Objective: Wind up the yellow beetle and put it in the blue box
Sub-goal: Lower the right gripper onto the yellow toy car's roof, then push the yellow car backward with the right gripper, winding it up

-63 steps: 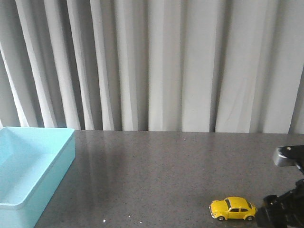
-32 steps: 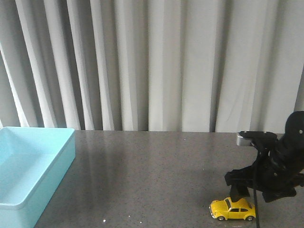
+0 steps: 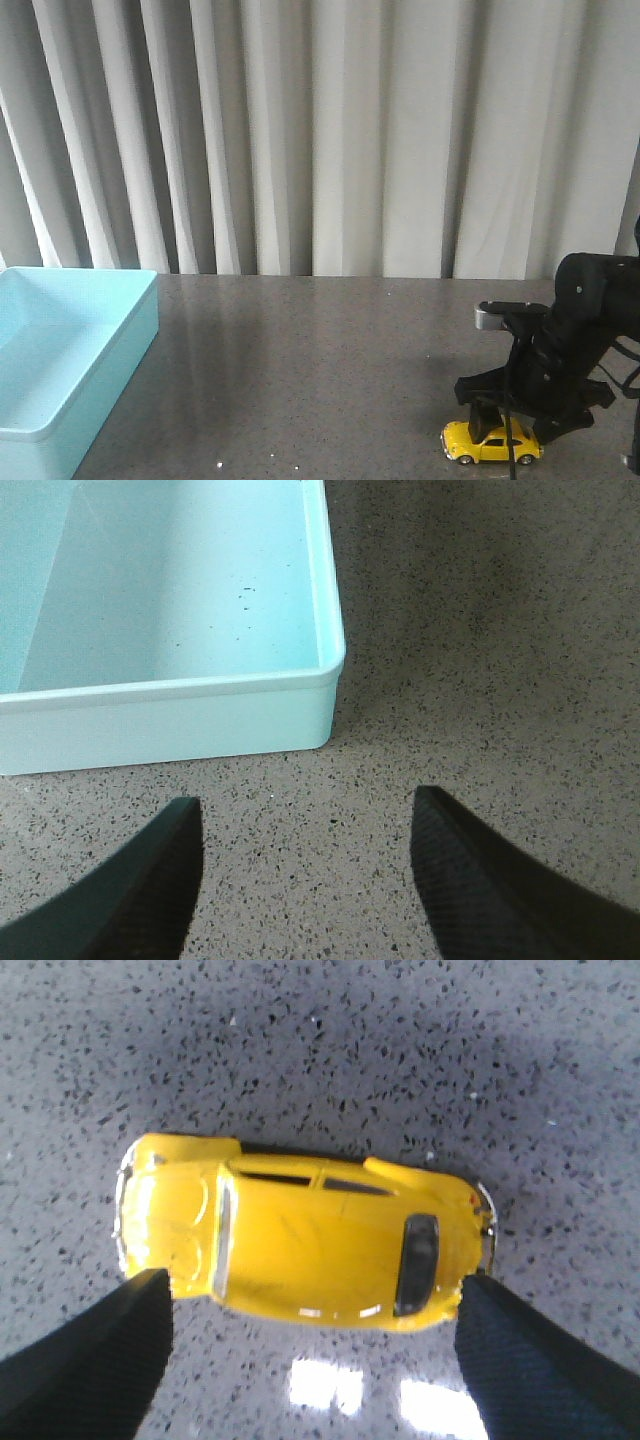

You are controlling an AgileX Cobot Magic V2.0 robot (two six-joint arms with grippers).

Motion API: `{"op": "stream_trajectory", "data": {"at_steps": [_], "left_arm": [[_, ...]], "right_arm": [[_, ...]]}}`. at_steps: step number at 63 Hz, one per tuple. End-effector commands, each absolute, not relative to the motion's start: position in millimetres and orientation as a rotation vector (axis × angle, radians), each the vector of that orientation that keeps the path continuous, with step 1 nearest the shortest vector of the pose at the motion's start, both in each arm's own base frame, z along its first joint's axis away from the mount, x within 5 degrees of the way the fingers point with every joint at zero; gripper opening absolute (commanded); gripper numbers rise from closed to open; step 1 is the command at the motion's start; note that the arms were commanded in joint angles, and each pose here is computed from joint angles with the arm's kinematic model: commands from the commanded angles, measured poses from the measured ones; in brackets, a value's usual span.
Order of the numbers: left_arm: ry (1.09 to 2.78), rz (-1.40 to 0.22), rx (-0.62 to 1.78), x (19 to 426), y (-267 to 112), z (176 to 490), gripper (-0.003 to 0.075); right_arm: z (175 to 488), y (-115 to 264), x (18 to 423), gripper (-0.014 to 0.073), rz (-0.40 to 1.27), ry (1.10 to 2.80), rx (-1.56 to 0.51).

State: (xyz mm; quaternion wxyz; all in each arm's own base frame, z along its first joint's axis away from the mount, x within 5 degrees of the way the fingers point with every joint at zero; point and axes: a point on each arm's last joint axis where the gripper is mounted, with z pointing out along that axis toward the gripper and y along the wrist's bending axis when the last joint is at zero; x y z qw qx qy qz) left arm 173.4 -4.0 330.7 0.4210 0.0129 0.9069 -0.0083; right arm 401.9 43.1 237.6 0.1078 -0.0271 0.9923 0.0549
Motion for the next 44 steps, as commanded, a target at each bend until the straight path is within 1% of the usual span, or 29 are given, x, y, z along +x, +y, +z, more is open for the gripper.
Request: {"op": "stream_trajectory", "data": {"at_steps": [1, 19, 26, 32, 44], "left_arm": [[2.176, -0.037, 0.030, 177, -6, 345, 0.0451], [2.176, -0.037, 0.030, 177, -6, 345, 0.0451], [2.176, -0.037, 0.030, 177, -6, 345, 0.0451], [2.176, -0.037, 0.031, 177, -6, 345, 0.0451], [2.180, -0.037, 0.031, 177, -6, 345, 0.0451]], "right_arm": [[261, 45, 406, 0.0582, 0.186, 2.810, -0.069], [238, 47, 412, 0.0579, 0.214, 2.866, -0.062], [235, 42, 414, 0.0579, 0.217, 2.875, -0.051], [234, 30, 415, 0.0579, 0.232, 2.878, -0.025], [233, -12, 413, 0.0579, 0.224, 2.897, -0.007]]}}
